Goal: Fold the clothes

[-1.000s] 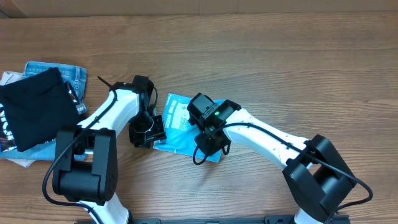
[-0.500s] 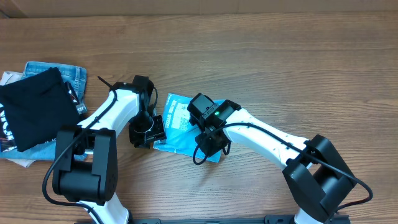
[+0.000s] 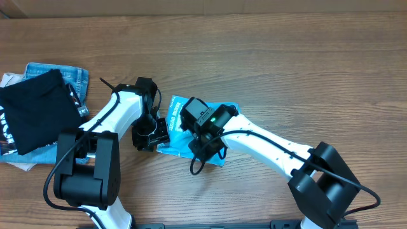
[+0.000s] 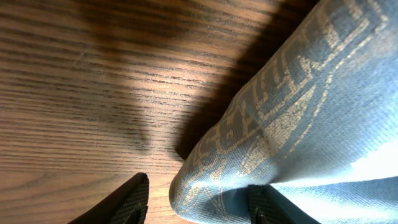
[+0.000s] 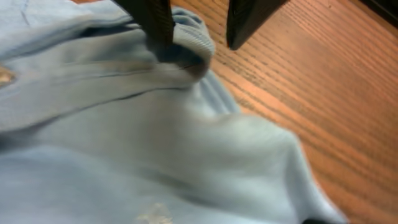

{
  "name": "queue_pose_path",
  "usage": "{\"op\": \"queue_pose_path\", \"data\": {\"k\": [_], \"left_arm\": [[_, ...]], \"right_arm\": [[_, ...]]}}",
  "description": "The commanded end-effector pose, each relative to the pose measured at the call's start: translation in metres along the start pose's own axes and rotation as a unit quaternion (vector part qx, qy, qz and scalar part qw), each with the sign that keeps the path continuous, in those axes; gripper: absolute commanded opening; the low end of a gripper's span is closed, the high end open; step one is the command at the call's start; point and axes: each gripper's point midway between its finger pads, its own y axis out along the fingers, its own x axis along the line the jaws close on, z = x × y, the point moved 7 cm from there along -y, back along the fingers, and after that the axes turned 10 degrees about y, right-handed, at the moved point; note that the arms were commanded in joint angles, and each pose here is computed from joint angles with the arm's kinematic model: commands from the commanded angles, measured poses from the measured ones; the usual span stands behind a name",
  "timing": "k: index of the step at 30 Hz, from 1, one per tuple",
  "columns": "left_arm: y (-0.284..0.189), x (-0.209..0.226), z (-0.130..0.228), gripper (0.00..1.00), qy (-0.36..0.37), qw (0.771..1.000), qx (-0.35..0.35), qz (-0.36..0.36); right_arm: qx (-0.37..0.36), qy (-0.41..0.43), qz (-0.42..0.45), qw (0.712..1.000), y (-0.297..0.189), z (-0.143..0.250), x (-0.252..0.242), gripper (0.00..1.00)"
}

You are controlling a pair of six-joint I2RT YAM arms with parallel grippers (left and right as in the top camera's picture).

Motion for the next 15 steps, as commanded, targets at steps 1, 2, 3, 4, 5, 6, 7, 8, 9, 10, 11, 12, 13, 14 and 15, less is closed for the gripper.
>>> {"op": "queue_pose_path", "data": {"k": [1,2,3,4,5,6,7,8,9,10,11,12,13,14,15], "left_arm": [[0.005,0.001,0.002,0.54,0.009,1.0,0.007,-0.008],[0.005,0.001,0.002,0.54,0.009,1.0,0.007,-0.008],[0.005,0.001,0.002,0.54,0.009,1.0,0.007,-0.008],[0.005,0.001,0.002,0.54,0.009,1.0,0.008,-0.009],[0.005,0.001,0.002,0.54,0.009,1.0,0.008,-0.009],[0.005,0.001,0.002,0.54,0.009,1.0,0.008,-0.009],[0.005,0.001,0.002,0.54,0.009,1.0,0.008,-0.009],[0.005,0.001,0.002,0.54,0.009,1.0,0.008,-0.009],[0.005,0.001,0.002,0.54,0.009,1.0,0.008,-0.009],[0.005,0.001,0.002,0.54,0.009,1.0,0.008,-0.009],[0.005,0.001,0.002,0.54,0.009,1.0,0.008,-0.009],[0.005,0.001,0.002,0.54,0.009,1.0,0.008,-0.009],[0.005,0.001,0.002,0.54,0.009,1.0,0.008,-0.009],[0.005,0.001,0.002,0.54,0.009,1.0,0.008,-0.009],[0.005,0.001,0.002,0.54,0.009,1.0,0.007,-0.008]], "right_arm": [[-0.011,-0.029,0.008,0.999,-0.002,-0.003,0.01,0.34],[-0.012,-0.031,0.014,0.999,-0.002,-0.003,0.01,0.34],[-0.014,-0.033,0.02,0.999,-0.002,-0.003,0.01,0.34],[-0.015,-0.033,0.024,0.999,-0.001,-0.003,0.01,0.35],[-0.017,-0.033,0.029,0.999,-0.001,-0.003,0.009,0.35],[-0.02,-0.033,0.034,0.999,-0.001,-0.004,0.008,0.35],[-0.024,-0.032,0.04,0.998,0.0,-0.005,0.006,0.38],[-0.027,-0.032,0.045,0.998,0.001,-0.005,0.005,0.4],[-0.029,-0.032,0.047,0.998,0.002,-0.005,0.004,0.41],[-0.032,-0.033,0.047,0.998,0.004,-0.005,0.004,0.41],[-0.034,-0.033,0.047,0.998,0.005,-0.006,0.004,0.42],[-0.035,-0.033,0.046,0.998,0.006,-0.006,0.004,0.42],[-0.035,-0.033,0.046,0.998,0.007,-0.005,0.003,0.42],[-0.036,-0.033,0.048,0.998,0.008,-0.005,0.003,0.42],[-0.035,-0.033,0.05,0.998,0.009,-0.004,0.002,0.42]]}}
